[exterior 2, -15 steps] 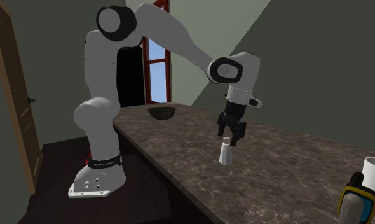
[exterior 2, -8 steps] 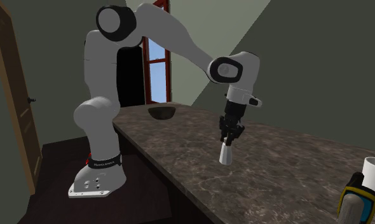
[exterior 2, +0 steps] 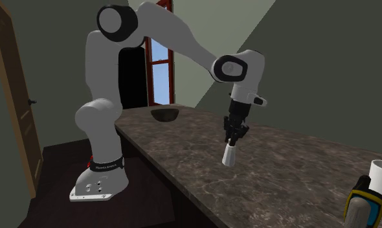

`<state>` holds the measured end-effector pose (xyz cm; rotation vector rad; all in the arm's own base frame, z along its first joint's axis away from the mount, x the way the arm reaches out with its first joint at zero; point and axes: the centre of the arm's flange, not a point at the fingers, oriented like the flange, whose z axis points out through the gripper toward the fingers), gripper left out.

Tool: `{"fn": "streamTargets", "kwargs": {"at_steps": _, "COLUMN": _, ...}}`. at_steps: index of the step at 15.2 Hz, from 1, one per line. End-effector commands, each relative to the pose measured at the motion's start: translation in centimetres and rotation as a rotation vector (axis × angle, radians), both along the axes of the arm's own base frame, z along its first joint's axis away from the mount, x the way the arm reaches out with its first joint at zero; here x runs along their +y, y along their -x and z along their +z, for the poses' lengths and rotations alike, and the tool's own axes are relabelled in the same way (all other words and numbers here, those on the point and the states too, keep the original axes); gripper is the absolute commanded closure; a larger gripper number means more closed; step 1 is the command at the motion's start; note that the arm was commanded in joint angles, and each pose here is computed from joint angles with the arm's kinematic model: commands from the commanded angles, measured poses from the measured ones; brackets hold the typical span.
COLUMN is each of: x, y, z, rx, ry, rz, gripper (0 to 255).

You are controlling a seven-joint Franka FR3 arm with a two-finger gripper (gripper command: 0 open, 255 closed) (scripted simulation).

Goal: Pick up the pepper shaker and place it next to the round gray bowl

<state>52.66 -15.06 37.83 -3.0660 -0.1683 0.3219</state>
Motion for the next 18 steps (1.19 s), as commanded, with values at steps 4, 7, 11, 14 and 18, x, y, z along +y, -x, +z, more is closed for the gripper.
{"fn": "streamTargets", "kwargs": {"at_steps": 4, "x": 0.0, "y": 0.0, "z": 2.6, "rx": 0.001, "ry": 0.0, "rz": 0.0, "gripper": 255}}
{"fn": "streamTargets", "kwargs": {"at_steps": 7, "x": 0.0, "y": 0.0, "z": 4.2, "rx": 0.001, "ry": 0.0, "rz": 0.0, "gripper": 255}}
{"fn": "streamTargets", "kwargs": {"at_steps": 11, "x": 0.0, "y": 0.0, "z": 6.3, "rx": 0.001, "ry": 0.0, "rz": 0.0, "gripper": 255}}
{"fn": "streamTargets", "kwargs": {"at_steps": 14, "x": 0.0, "y": 0.0, "z": 7.9, "rx": 0.001, "ry": 0.0, "rz": 0.0, "gripper": 255}}
{"fn": "streamTargets", "kwargs": {"at_steps": 18, "x": 0.0, "y": 0.0, "z": 10.0, "rx": 0.001, "ry": 0.0, "rz": 0.0, "gripper": 255}}
